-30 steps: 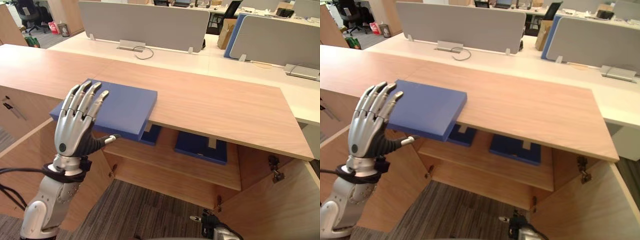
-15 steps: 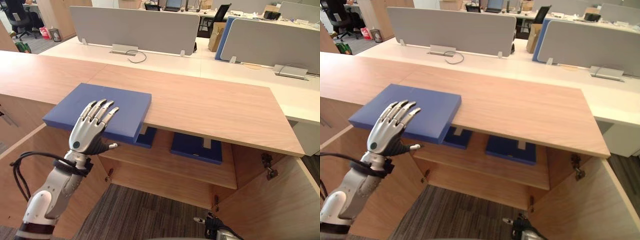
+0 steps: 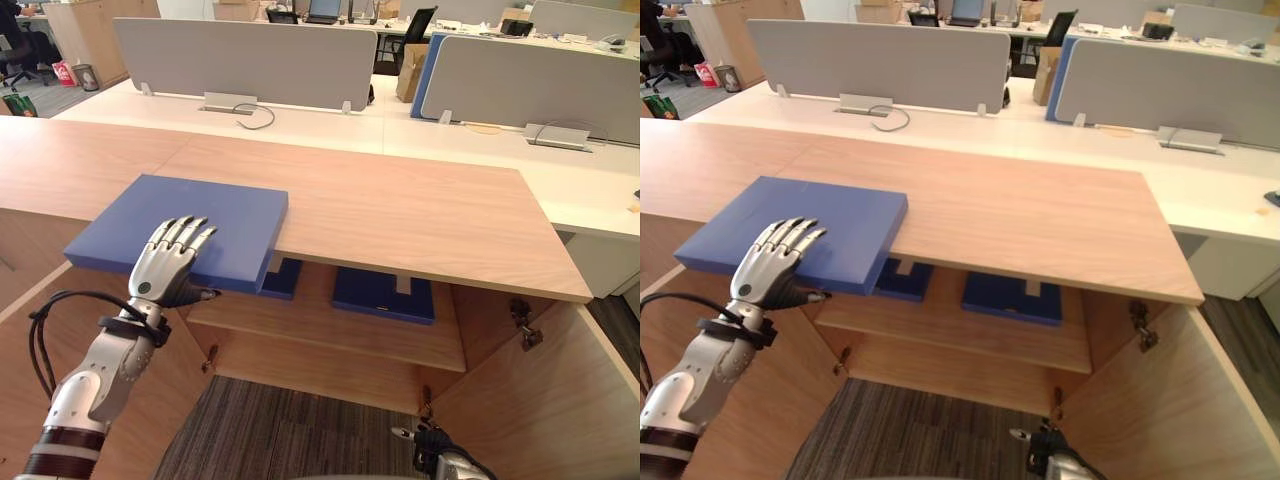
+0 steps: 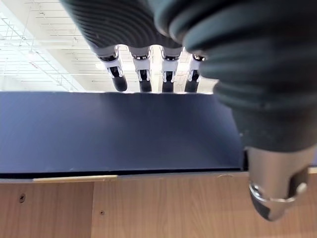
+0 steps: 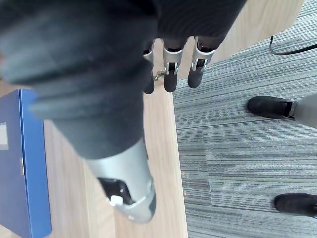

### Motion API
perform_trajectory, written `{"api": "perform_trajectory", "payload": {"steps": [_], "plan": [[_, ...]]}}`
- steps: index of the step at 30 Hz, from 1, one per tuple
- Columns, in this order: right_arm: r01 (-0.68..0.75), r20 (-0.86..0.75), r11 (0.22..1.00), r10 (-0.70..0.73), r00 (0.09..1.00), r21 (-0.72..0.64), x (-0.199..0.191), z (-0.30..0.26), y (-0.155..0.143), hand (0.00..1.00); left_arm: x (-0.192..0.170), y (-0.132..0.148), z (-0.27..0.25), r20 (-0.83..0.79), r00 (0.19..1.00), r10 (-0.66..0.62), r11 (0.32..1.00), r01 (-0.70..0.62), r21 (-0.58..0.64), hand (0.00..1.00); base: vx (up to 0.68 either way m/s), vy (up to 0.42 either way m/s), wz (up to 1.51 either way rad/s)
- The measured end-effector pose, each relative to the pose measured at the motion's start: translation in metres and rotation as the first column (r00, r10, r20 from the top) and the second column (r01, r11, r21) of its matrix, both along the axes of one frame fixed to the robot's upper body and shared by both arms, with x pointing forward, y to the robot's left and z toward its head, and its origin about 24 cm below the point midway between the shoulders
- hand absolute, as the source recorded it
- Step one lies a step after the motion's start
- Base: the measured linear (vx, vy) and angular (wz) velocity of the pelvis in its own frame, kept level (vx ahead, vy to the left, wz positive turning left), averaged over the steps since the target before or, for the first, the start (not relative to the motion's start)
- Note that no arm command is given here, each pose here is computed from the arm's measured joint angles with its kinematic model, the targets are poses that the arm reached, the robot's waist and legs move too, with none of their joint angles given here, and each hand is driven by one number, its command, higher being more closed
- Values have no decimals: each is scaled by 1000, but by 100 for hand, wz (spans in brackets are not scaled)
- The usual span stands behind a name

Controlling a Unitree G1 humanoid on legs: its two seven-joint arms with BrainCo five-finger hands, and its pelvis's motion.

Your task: Walk over to the cabinet, pick up the folder, carry it to the office cabinet, place the folder inside the office cabinet, then close the office cabinet door

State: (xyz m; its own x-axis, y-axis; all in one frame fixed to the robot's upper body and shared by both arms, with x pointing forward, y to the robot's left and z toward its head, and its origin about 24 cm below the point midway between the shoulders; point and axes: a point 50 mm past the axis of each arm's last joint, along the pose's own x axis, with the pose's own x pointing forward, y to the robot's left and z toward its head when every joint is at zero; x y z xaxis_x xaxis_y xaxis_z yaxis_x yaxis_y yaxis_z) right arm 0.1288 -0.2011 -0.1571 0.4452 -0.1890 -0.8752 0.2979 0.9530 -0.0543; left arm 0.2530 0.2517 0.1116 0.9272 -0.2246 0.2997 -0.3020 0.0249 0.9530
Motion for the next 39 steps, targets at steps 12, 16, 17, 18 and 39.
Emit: {"api": "perform_trajectory", "payload": {"steps": [12,16,17,18,39], "plan": [[-1,25,1000,1,1000,-6,5,3,-1,0,5,13,-9,-42,997,61,997,-60,42,100,7,14,-5],[-2,26,1000,2,1000,-7,5,3,-1,0,10,16,-5,-24,997,78,995,-77,69,100,4,13,-4],[-3,26,1000,4,1000,-7,5,3,-2,0,10,16,-4,-17,997,79,994,-78,78,100,0,16,-4],[-3,26,1000,4,1000,-7,5,3,-2,0,10,16,-4,-16,997,79,994,-78,79,100,0,0,0],[-31,352,997,6,936,66,43,41,12,0,-50,-24,48,342,937,73,726,185,-662,100,4,0,-2]]}}
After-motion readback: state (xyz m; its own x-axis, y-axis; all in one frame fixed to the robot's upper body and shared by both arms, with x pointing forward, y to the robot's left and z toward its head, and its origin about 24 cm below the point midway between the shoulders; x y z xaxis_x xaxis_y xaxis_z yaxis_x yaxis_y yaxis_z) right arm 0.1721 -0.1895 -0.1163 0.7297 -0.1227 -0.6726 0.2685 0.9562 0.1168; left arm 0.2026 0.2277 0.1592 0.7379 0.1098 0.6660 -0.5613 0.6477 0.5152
